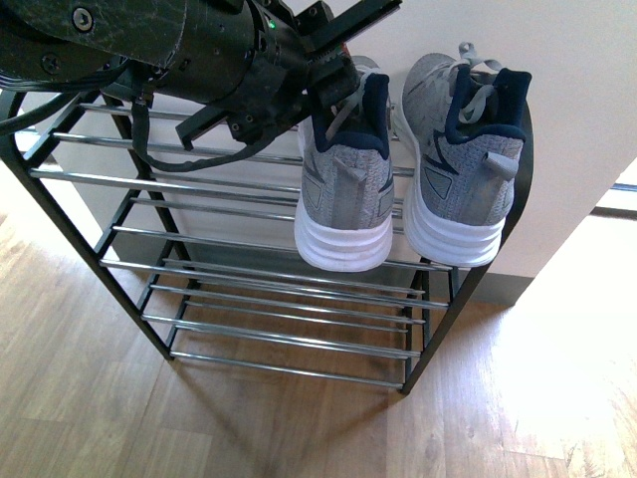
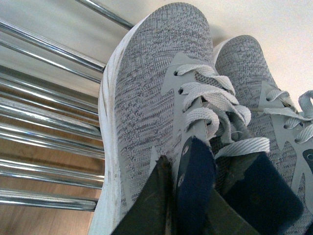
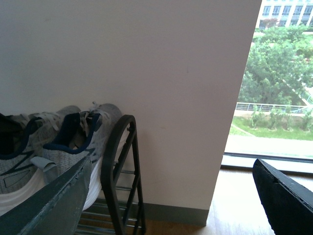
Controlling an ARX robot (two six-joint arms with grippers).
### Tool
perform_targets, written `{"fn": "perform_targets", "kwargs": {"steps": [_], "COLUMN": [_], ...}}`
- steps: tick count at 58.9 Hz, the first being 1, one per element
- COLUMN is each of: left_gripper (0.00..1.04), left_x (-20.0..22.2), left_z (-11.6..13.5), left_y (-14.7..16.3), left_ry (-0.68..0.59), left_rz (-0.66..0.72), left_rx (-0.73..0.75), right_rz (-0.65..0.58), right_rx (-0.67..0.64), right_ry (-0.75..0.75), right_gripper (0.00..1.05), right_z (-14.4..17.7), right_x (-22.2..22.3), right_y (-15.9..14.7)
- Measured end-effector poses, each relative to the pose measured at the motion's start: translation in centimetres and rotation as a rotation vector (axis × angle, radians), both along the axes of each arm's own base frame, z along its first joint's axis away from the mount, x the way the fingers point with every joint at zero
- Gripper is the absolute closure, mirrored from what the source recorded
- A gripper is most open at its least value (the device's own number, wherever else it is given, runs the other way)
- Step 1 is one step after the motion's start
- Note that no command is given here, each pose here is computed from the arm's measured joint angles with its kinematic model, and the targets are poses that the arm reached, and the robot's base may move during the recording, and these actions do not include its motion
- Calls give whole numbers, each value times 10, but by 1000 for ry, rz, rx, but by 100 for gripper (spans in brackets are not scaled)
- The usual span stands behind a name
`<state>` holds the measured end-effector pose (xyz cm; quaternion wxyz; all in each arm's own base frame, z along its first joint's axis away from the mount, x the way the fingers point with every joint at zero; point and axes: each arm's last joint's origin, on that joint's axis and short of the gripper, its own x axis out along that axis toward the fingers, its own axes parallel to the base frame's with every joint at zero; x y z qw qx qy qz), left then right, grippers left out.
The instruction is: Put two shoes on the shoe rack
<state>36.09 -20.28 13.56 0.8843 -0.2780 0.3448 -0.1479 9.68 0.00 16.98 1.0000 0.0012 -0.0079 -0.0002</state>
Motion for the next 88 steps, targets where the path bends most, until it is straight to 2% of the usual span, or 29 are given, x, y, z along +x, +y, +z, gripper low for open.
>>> {"fn": "perform_targets", "kwargs": {"steps": [7, 14, 24, 35, 37, 42, 46, 49, 54, 59, 64, 88], "left_gripper": [59, 37, 9, 9, 12, 26, 37, 44, 62, 83, 103, 104], "left_x": [-3, -20, -51, -99, -108, -130, -144, -151, -165, -177, -188, -218], "left_z": [4, 18, 63, 110, 116, 124, 122, 118, 96, 79, 72, 49], "left_y": [2, 9, 22, 60, 69, 97, 115, 125, 140, 155, 166, 190], "left_ry": [16, 37, -37, -194, -261, -547, -675, -713, -709, -699, -713, -713], "left_rz": [4, -4, -15, 51, 105, 292, 347, 358, 319, 294, 304, 304], "left_rx": [8, 20, 106, 186, 230, 352, 412, 445, 521, 556, 559, 566], "right_rz": [0, 0, 0, 0, 0, 0, 0, 0, 0, 0, 0, 0], "right_rx": [0, 0, 0, 0, 0, 0, 0, 0, 0, 0, 0, 0], "right_ry": [0, 0, 0, 0, 0, 0, 0, 0, 0, 0, 0, 0], "right_gripper": [9, 9, 9, 9, 9, 9, 9, 9, 9, 9, 9, 9], "right_z": [0, 0, 0, 0, 0, 0, 0, 0, 0, 0, 0, 0], "right_x": [0, 0, 0, 0, 0, 0, 0, 0, 0, 0, 0, 0], "right_y": [0, 0, 0, 0, 0, 0, 0, 0, 0, 0, 0, 0]}}
